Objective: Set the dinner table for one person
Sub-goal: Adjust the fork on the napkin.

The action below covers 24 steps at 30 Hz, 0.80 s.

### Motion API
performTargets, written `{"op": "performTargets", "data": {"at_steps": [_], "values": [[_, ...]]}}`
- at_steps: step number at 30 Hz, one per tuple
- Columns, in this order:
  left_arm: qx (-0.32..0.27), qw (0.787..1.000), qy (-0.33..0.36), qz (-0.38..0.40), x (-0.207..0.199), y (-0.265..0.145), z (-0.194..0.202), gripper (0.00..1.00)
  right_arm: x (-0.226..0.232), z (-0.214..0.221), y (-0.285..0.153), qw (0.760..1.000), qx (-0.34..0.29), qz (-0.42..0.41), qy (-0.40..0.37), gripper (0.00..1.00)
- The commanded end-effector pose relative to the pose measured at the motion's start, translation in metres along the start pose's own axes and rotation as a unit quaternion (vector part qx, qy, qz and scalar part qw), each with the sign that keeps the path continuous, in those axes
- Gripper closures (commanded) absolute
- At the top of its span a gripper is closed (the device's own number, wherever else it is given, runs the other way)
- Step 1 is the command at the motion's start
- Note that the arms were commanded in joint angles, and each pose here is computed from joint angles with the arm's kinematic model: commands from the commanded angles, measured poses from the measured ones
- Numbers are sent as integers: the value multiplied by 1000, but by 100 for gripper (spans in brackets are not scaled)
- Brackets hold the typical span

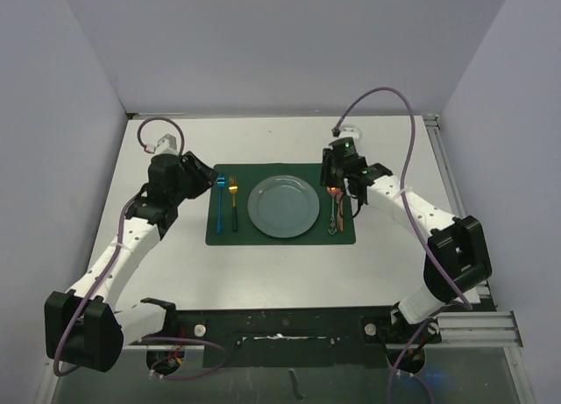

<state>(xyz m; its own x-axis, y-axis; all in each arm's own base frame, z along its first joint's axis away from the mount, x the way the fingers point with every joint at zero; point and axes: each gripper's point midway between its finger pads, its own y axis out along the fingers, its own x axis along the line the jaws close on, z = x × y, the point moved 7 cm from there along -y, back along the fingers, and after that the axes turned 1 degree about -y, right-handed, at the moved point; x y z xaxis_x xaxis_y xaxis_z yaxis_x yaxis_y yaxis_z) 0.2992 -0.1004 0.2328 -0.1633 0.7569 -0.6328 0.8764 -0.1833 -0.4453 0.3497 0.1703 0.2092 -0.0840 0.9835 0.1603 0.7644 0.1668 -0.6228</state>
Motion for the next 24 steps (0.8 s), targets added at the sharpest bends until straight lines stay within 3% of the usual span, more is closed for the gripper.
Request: {"op": "performTargets", "data": {"at_steps": [1,9,14,24], "values": [[50,995,-5,87,-18,-11,10,60,-17,54,-8,997,58,59,-4,66],[28,999,16,21,11,-28,20,62,-18,80,-17,994,68,82,0,68],[-1,999,27,24,12,-42,15,62,-13,78,-10,993,63,100,-14,69],[-5,999,41,12,11,-39,16,63,-6,90,26,984,84,151,-47,73]]}}
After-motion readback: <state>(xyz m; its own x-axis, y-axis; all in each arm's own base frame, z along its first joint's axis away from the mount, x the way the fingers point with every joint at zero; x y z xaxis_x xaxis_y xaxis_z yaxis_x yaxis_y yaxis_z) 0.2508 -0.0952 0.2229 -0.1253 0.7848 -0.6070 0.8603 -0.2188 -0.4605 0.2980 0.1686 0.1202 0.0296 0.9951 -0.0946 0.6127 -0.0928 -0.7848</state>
